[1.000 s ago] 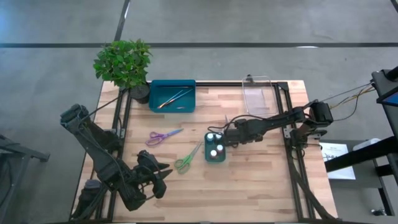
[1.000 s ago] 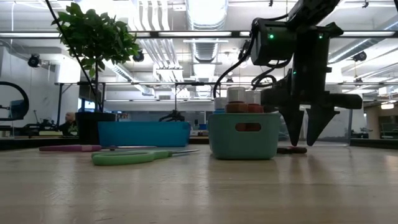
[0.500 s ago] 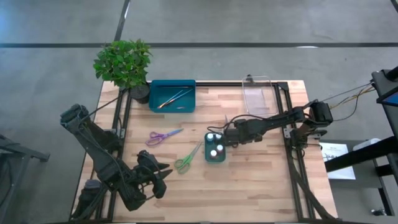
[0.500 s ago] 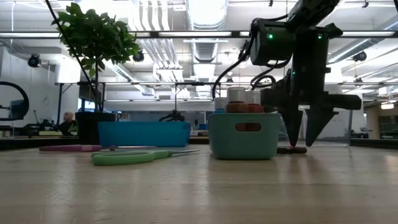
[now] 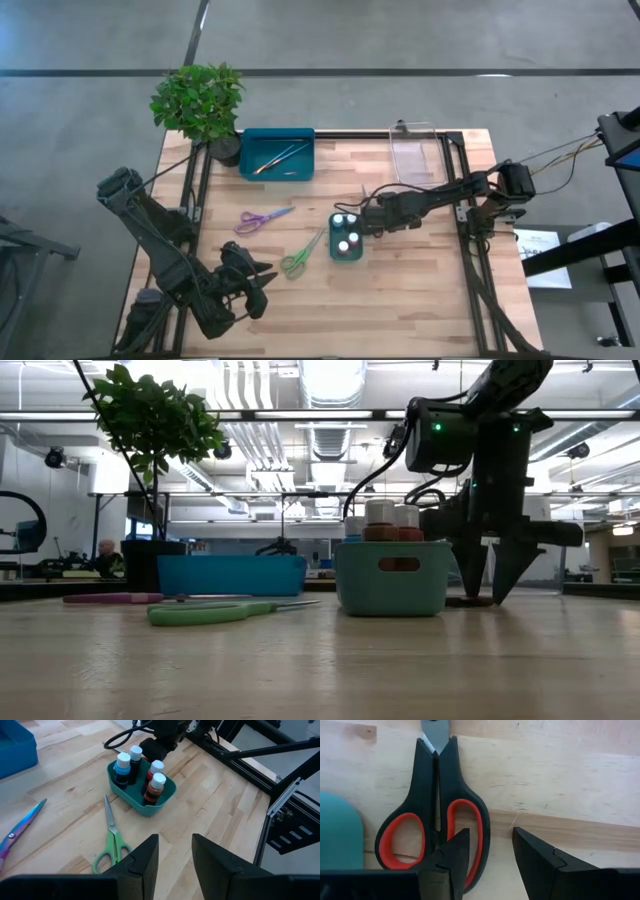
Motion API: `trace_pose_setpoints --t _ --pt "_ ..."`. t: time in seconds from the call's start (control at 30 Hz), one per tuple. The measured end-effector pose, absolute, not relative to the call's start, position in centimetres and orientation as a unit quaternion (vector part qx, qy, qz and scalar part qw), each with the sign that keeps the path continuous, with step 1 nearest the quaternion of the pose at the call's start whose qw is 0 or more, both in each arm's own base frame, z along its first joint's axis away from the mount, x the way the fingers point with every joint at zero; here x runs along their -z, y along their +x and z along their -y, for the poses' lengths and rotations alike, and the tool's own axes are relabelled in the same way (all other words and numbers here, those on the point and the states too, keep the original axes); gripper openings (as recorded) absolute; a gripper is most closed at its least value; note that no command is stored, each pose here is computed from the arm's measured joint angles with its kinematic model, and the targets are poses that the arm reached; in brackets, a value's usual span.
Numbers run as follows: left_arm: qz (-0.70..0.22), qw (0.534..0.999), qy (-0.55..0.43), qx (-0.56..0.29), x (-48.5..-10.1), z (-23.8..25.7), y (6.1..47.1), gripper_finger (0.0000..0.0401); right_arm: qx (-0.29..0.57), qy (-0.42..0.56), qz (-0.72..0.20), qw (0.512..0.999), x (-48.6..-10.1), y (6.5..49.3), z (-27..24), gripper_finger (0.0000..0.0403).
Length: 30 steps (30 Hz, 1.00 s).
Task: Pick & Place Paint Supplies
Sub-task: Put the right black scissors into the transparent bin
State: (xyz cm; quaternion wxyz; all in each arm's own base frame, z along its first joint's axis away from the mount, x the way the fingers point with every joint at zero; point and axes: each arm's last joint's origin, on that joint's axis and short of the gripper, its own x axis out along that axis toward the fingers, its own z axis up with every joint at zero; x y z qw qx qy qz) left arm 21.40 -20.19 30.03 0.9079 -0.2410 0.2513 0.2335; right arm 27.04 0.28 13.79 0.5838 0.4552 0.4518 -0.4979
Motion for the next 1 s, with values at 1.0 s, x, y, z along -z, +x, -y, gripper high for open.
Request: trace_pose_setpoints --t 1.0 --pt "-0.251 0.908 -0.241 -0.234 -30.01 20.19 21.40 0.0127 0.487 0.451 -0.459 0.591 -13.52 26.92 -0.33 0.0079"
